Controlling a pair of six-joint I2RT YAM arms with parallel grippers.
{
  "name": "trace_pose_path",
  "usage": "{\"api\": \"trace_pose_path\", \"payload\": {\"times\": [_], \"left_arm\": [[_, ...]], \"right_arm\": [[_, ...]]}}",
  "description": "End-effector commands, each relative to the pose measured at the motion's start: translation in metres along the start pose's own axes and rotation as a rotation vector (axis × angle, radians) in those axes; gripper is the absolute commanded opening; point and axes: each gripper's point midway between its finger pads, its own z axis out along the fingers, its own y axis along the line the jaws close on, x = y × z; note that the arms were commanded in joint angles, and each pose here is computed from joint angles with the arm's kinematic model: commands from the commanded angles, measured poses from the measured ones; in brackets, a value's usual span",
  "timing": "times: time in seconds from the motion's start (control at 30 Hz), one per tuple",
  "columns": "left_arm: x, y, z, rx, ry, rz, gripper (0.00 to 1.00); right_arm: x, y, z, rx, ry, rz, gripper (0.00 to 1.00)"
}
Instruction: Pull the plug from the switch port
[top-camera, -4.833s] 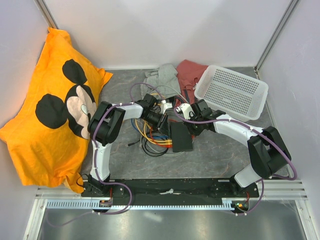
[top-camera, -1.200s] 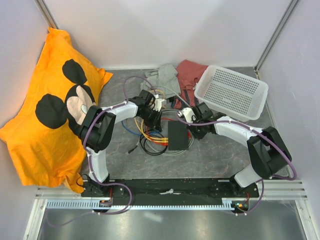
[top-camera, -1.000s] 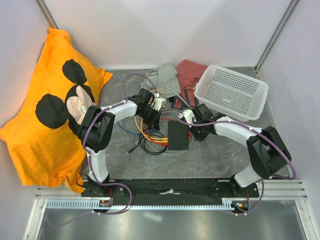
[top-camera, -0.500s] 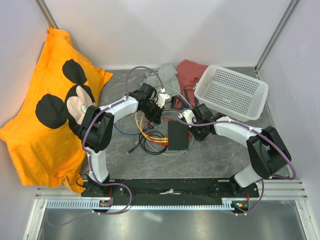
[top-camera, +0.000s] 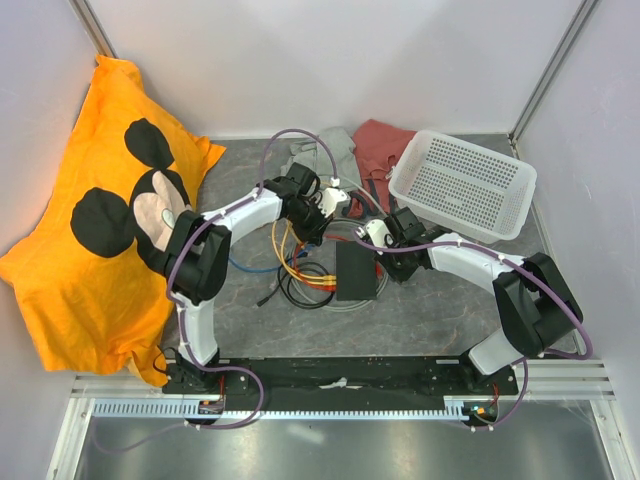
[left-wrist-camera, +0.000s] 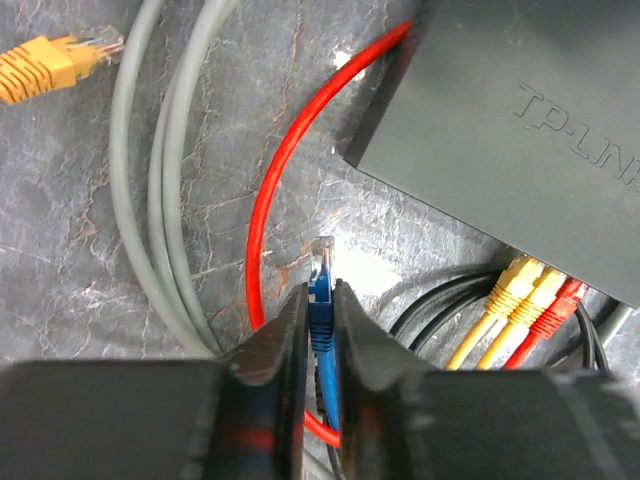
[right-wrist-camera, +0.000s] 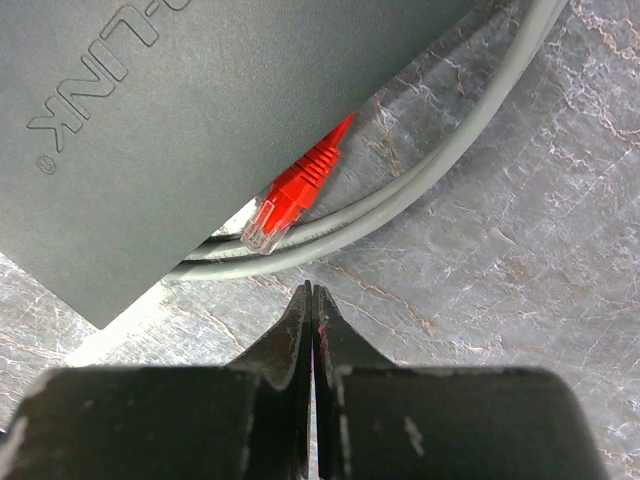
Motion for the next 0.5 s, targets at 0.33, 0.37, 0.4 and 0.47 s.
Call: {"api": "trace_pose_path", "payload": {"times": [0.33,0.37,0.4,0.47], "left_arm": [[-0.050,-0.066,-0.056,0.201,-0.152,-0.251,0.53],[-0.045,-0.076,-0.052,0.232,-0.138,-0.255,0.51],[-0.038,-0.081,-0.047,0.242,-0.118,-0.263,0.50],[-0.016,-0.090,-0.032,0.257,-0.068,-0.288,0.41]], "right_arm": [[-0.003,-0.005,-0.011,0.029,-0.025,-0.006,0.01],[-0.003,-0.005,-0.011,0.029,-0.026,-0.008,0.01],[-0.003,-0.006,-0.011,0.028,-0.028,-0.005,0.01],[-0.004,-0.007,-0.012,0.031,-0.035,0.000,0.01]]}}
